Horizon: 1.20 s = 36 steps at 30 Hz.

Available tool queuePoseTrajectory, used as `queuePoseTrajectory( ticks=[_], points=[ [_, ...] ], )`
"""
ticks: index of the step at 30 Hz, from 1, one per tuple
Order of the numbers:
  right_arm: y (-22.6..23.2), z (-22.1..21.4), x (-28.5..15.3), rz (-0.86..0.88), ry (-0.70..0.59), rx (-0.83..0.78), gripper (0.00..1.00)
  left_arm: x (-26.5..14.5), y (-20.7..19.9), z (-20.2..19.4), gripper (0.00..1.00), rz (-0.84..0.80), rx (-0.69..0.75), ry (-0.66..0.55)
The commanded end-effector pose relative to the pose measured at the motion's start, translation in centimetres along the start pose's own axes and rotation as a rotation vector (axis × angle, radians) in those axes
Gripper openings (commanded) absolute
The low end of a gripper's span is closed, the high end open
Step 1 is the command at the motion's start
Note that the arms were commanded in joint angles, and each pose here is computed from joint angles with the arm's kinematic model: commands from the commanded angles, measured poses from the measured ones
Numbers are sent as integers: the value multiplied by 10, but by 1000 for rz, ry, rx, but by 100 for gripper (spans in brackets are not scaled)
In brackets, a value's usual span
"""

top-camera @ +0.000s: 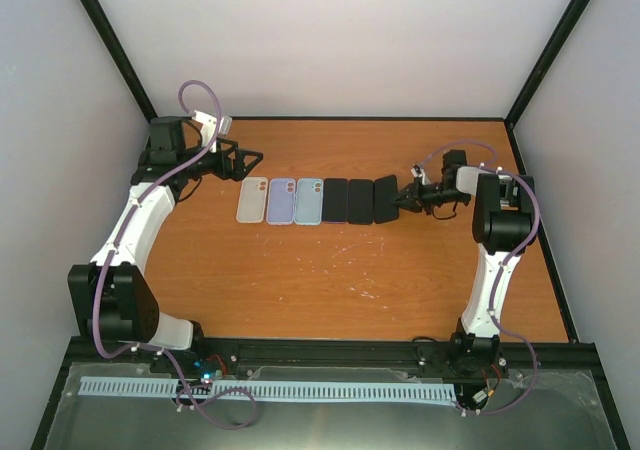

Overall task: Take the phone out of the phone case
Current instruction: Place the phone at the center of the board.

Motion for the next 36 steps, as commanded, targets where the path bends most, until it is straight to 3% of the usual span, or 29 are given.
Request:
queuePoseTrajectory(
  ticks=[1,3,14,23,27,33,36],
  points=[
    [-3,-6,-4,-34,11,31,3,1,1,-1,100,3,17,6],
    [-2,-7,-1,-24,8,38,3,2,1,-2,100,2,13,7],
    [4,-7,3,-121,11,-32,30,3,5,-8,100,39,-12,24],
    [17,-11,-16,-266,-35,-145,73,-8,19,-7,100,203,-79,20],
    [31,-15,-27,-290,-71,-220,98,-27,32,-8,100,243,-145,-37],
    [62,-22,-53,-341,-172,-393,100,-62,59,-15,100,332,-272,-135],
    [82,-28,-73,-385,-285,-496,100,-82,69,-20,100,436,-260,-204]
  ],
)
Point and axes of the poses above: each gripper's point midway between its finger pads, its own x axis out along the fingers, its own y axis along the line the jaws close on, z = x × y, the point moved 8 cm from there along -x, back along the fingers, and after that the axes turned 2 degrees about x, right-handed, at the moved point
